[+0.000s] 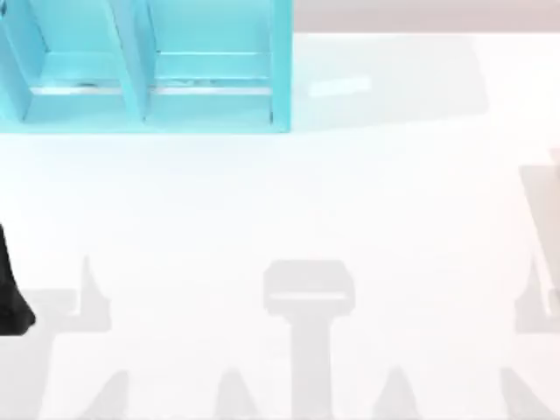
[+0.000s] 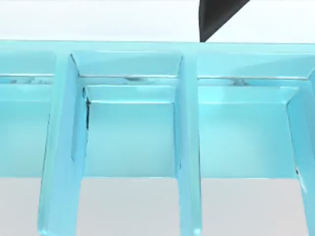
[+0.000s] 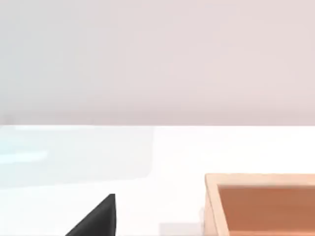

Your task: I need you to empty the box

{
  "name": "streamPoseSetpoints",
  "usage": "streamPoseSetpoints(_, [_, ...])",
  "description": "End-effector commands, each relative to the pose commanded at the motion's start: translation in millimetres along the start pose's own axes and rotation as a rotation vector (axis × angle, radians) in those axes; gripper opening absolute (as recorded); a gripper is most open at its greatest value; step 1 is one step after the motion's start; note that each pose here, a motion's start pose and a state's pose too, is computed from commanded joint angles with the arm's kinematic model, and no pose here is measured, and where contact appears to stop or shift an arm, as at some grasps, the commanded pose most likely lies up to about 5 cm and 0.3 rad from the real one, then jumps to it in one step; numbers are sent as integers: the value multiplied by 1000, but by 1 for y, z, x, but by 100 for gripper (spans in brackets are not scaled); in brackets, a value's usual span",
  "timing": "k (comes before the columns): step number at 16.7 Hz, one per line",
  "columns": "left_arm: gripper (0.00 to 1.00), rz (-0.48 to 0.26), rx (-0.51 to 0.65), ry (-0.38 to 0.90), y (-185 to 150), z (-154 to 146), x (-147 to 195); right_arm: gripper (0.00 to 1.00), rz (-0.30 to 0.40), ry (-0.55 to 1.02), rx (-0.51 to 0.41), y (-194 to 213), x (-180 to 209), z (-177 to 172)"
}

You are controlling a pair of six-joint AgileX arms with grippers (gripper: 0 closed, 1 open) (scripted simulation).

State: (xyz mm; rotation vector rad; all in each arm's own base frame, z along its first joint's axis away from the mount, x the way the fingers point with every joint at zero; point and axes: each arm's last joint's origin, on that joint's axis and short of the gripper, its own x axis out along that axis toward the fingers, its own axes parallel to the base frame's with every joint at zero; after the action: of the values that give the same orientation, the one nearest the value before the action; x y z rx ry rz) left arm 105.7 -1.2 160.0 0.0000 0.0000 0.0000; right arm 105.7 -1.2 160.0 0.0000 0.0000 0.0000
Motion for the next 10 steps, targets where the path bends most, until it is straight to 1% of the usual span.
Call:
streamPoseSetpoints(3, [100,0,0,0,0,0,0,100,-5,11,-5,-1,0,2])
streamPoseSetpoints(5, [100,0,0,0,0,0,0,100,-26,64,-25,-3,0,10])
streamPoseSetpoints(7, [100,0,0,0,0,0,0,100,-58,156,-56,-7,3,24])
streamPoseSetpoints(10, [100,0,0,0,0,0,0,100,-110,364,-107,-16,14,49])
